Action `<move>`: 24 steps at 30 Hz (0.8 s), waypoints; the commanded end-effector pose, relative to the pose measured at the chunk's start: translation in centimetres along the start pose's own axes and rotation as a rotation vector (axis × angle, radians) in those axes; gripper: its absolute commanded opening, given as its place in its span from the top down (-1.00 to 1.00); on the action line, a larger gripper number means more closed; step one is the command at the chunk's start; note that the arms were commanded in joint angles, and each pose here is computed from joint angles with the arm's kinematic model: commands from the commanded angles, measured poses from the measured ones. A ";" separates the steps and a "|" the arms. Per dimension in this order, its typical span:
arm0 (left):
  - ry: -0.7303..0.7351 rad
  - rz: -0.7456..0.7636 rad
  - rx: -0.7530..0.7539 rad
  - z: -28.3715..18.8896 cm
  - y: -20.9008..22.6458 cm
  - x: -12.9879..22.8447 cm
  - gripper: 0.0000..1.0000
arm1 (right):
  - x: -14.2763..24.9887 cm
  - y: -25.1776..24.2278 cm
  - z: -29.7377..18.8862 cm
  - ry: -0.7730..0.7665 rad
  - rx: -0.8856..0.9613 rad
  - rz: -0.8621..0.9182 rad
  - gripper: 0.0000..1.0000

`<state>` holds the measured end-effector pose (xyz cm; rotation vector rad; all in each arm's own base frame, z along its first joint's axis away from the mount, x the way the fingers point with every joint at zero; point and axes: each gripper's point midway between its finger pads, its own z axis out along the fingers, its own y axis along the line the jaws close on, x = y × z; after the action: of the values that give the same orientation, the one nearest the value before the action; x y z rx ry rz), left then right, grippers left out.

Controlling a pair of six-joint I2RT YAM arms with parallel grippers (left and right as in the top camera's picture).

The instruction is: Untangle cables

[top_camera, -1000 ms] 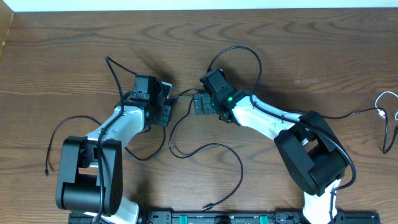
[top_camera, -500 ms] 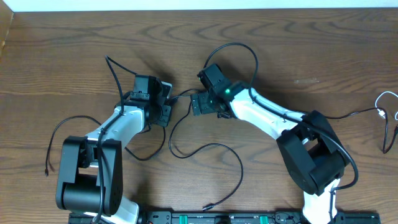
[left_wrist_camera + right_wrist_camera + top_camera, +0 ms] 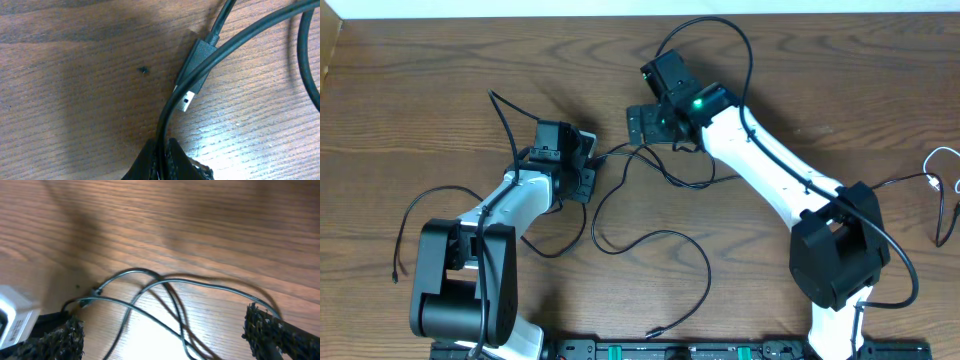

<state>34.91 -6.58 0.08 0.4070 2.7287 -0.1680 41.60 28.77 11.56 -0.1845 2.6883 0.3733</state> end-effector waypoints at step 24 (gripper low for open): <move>0.020 -0.011 -0.003 0.4 0.1 0.7 0.85 | 6.5 -1.0 10.3 0.291 0.153 -0.057 -0.89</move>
<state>34.91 -6.58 0.08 0.4024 2.7300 -0.1690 40.19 30.10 1.23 -0.2851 2.9579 0.1897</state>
